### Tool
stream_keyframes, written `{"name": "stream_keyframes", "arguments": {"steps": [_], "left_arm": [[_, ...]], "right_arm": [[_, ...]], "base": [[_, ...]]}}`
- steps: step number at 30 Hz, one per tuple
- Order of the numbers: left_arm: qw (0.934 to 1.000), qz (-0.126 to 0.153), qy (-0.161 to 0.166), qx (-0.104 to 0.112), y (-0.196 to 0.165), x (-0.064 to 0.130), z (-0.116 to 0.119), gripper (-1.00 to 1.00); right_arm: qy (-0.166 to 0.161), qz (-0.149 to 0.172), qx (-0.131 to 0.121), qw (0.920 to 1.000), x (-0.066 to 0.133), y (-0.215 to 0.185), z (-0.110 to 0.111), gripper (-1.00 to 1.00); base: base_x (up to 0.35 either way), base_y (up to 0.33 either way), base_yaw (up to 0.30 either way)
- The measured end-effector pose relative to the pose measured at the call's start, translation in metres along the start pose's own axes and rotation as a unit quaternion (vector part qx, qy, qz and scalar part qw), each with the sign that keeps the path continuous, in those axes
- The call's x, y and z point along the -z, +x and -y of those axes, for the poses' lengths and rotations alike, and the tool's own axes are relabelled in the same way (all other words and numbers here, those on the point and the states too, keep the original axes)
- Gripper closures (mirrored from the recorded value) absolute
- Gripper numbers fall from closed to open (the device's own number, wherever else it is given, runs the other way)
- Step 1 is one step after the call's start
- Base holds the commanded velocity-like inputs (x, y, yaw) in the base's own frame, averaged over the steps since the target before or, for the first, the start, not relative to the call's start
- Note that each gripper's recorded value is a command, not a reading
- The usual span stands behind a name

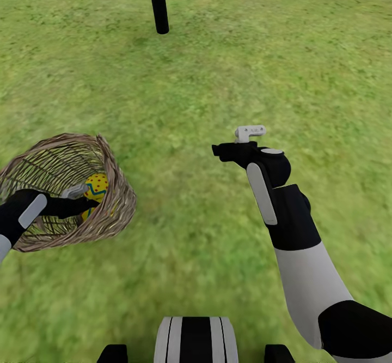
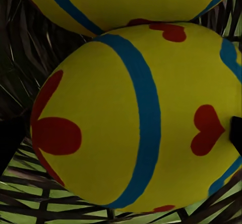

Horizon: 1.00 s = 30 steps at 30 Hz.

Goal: Take the three Easter eggs out of the wicker basket on the lawn in the garden, then place them on the lawn next to a single tree (choose any tree) so that all three eggs are next to the same tree and none are left in the basket.

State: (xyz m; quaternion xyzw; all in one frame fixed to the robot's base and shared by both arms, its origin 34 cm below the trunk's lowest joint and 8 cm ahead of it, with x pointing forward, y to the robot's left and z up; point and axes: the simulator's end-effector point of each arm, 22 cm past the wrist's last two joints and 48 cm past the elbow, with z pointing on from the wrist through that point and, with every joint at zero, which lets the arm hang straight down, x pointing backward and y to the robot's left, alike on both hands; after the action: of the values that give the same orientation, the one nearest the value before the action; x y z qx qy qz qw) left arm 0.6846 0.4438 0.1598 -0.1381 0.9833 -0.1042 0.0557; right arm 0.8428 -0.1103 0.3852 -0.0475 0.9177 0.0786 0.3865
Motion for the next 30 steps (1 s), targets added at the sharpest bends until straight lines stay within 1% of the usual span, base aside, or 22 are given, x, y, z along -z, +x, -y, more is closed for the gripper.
{"name": "stream_keyframes", "arguments": {"steps": [10, 11, 24, 25, 26, 30], "left_arm": [[1.0, 0.004, 0.0, -0.002, -0.0014, -0.0002, -0.0003, -1.0], [1.0, 0.004, 0.005, 0.002, -0.0011, -0.002, 0.001, -1.0], [1.0, 0.006, 0.004, 0.002, -0.0018, -0.0021, 0.0008, -1.0], [0.9999, 0.006, 0.008, 0.005, -0.0016, -0.0037, 0.002, -1.0], [0.9999, 0.008, 0.009, -0.002, -0.0039, -0.0047, 0.0049, -1.0], [0.9999, 0.008, 0.009, -0.001, -0.0037, -0.0048, 0.0046, -1.0]], "right_arm": [[0.0, -0.001, 0.0, 1.0, -0.0004, 0.0006, -0.0002, -1.0], [0.0, -0.002, -0.001, 1.0, -0.0022, 0.003, 0.0001, -1.0], [0.0, -0.002, -0.001, 1.0, -0.0022, 0.003, 0.0005, -1.0], [0.0, -0.004, -0.001, 1.0, -0.0041, 0.0054, 0.0008, -1.0], [0.0, -0.006, -0.001, 1.0, -0.006, 0.0081, 0.0012, -1.0], [0.0, -0.006, -0.001, 1.0, -0.006, 0.0081, 0.0011, -1.0]], "base": [[0.0, 0.0, 0.0], [0.0, 0.0, 0.0], [0.0, 0.0, 0.0], [0.0, 0.0, 0.0], [0.0, 0.0, 0.0], [0.0, 0.0, 0.0]]}}
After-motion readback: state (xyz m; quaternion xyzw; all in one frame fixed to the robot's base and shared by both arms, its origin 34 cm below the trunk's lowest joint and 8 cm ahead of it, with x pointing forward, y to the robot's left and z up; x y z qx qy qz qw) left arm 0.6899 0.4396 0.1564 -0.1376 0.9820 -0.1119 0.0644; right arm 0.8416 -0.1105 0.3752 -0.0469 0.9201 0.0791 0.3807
